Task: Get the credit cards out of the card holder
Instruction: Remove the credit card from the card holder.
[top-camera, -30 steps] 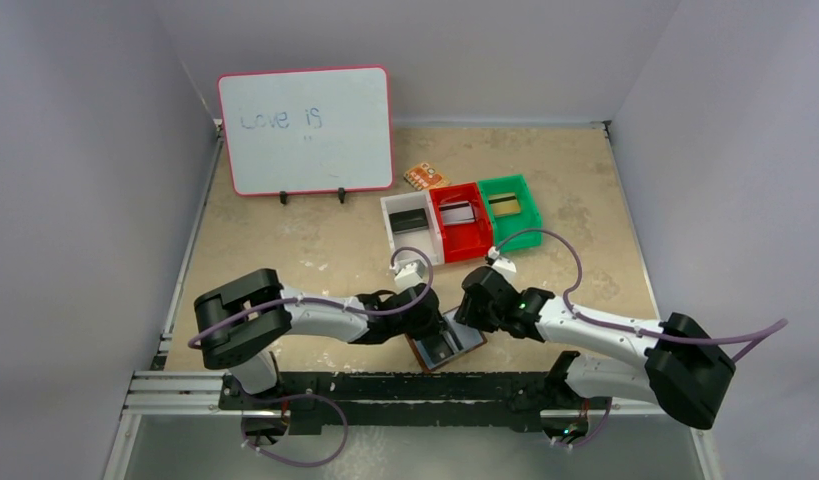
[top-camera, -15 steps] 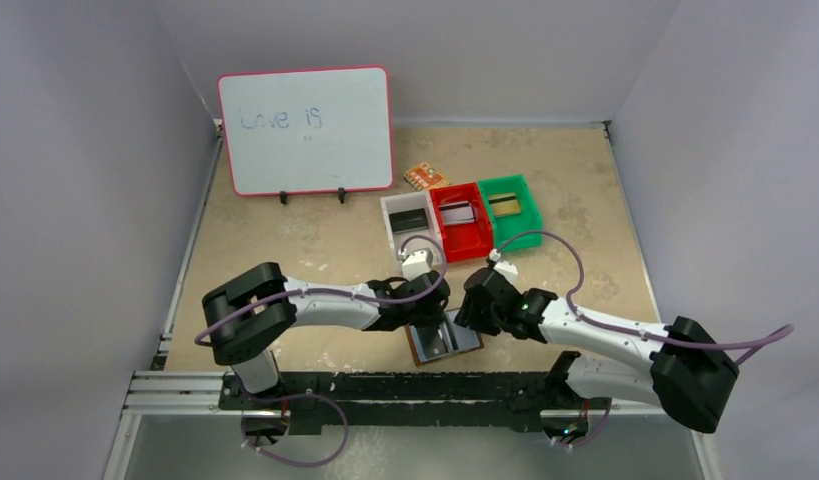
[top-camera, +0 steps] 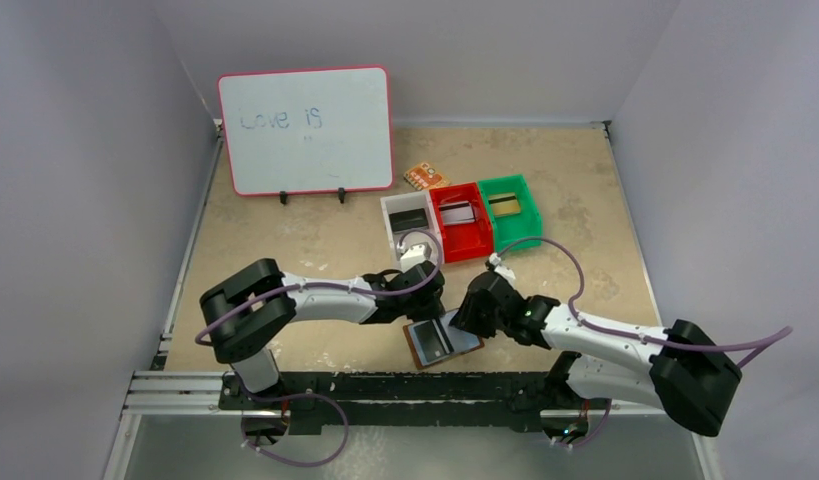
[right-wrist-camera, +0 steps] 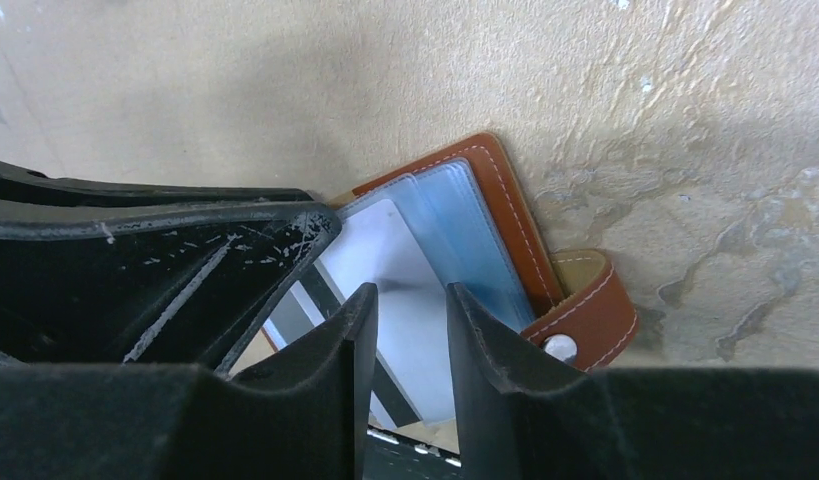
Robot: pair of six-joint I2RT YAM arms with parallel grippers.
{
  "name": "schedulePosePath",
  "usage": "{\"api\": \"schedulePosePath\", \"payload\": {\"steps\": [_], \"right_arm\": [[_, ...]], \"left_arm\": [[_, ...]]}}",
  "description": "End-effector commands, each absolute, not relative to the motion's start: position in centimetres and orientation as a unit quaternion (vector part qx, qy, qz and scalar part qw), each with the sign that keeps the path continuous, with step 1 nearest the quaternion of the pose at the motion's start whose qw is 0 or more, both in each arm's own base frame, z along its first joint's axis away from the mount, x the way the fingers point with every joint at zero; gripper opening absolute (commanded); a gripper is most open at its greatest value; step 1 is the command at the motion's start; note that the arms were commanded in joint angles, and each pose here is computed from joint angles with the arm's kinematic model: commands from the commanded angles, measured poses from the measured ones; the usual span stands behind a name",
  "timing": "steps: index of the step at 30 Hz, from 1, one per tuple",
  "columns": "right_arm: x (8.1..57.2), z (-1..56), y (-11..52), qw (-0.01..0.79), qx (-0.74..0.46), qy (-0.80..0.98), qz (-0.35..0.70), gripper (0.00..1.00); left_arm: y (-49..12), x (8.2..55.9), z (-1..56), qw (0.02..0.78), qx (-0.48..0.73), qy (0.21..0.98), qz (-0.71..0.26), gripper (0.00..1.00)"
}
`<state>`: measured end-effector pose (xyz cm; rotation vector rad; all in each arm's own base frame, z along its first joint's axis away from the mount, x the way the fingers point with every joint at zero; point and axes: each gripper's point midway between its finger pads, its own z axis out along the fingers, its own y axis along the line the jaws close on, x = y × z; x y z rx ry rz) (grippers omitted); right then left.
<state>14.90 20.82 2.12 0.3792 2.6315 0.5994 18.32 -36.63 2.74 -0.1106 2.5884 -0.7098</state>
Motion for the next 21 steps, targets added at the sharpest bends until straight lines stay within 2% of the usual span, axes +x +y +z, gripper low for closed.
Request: {"api": "schedulePosePath", "payload": {"steps": [1, 3, 13, 18, 21], "right_arm": [[12.5, -0.4, 19.1, 0.166, 0.153, 0.956, 0.188, 0.35], [12.4, -0.5, 18.9, 0.166, 0.155, 0.955, 0.189, 0.35], [11.9, -1.3, 18.9, 0.156, 0.157, 0.956, 0.193, 0.34], [11.8, -1.3, 18.8, 0.158, 0.159, 0.955, 0.196, 0.34], [11.8, -1.3, 18.7, 0.157, 0.159, 0.955, 0.194, 0.34]], "left_arm": [[-37.1, 18.0, 5.5, 0.231, -0.050, 0.925, -0.298, 0.24], [-36.5, 18.1, 5.8, 0.235, -0.055, 0.926, -0.292, 0.27], [-36.3, 16.8, 6.6, 0.207, -0.061, 0.927, -0.308, 0.28], [-33.2, 17.2, 6.8, 0.231, -0.143, 0.916, -0.296, 0.34], [-33.2, 16.8, 6.7, 0.221, -0.166, 0.905, -0.324, 0.36]]}}
